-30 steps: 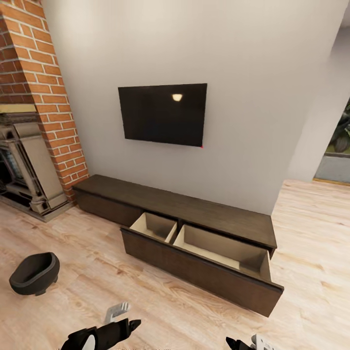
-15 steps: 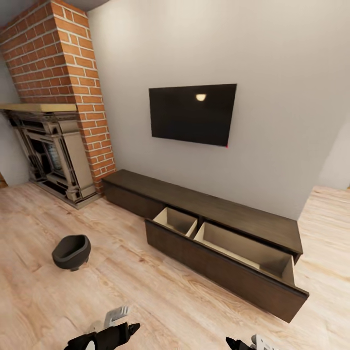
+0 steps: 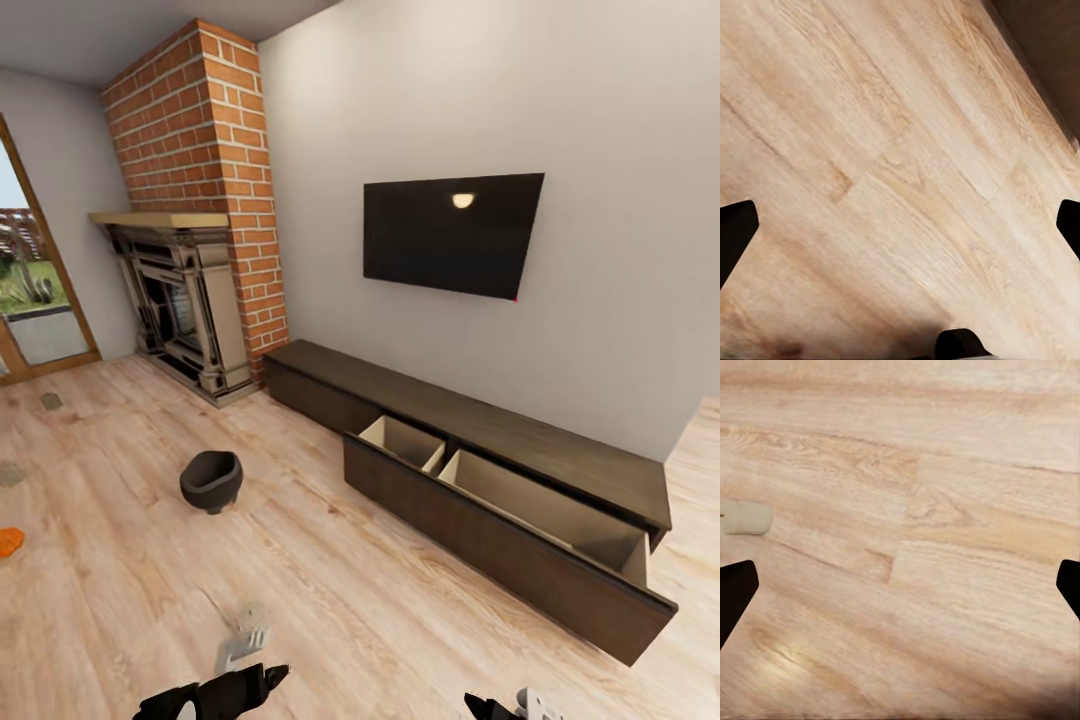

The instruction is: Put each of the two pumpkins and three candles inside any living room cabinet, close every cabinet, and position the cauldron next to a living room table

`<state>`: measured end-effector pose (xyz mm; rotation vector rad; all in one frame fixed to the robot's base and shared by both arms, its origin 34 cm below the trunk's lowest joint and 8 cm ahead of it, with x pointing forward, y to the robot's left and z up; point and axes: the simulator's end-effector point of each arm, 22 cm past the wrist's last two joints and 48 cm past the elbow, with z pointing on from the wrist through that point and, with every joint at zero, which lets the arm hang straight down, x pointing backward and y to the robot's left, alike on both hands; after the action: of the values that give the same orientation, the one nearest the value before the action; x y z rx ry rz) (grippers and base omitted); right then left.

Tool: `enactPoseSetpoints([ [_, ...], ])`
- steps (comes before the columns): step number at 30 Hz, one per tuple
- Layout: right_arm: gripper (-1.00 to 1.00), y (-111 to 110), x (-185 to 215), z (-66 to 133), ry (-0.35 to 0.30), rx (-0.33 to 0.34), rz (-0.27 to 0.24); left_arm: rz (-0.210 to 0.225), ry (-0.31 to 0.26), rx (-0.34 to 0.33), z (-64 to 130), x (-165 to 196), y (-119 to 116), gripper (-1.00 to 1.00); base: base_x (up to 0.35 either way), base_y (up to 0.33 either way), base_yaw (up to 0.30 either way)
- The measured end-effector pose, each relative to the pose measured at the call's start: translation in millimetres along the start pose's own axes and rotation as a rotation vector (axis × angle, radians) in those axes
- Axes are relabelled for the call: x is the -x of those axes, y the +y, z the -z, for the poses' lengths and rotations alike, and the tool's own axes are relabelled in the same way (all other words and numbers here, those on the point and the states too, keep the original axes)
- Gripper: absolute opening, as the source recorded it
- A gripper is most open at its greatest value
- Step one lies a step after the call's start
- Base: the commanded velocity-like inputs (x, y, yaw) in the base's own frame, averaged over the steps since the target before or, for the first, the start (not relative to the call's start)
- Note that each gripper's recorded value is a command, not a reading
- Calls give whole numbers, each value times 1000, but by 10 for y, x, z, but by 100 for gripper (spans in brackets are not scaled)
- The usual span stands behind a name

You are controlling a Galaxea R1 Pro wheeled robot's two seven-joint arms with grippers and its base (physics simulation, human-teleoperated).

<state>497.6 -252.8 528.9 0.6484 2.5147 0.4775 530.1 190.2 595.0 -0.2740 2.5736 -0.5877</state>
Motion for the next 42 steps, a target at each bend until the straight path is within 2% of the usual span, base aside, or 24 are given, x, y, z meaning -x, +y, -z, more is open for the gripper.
enactPoseSetpoints([
  [8, 100, 2, -3, 0, 0, -1, 0, 0, 0, -1, 2, 0, -3, 100, -214, 0, 272],
  [29, 100, 4, -4, 1, 0, 0, 0, 3, -3, -3, 2, 5, -8, 100, -16, 0, 272],
  [42, 100, 5, -5, 0, 1, 0, 0, 5, -3, -3, 1, 6, -9, 100, -180, 54, 272],
])
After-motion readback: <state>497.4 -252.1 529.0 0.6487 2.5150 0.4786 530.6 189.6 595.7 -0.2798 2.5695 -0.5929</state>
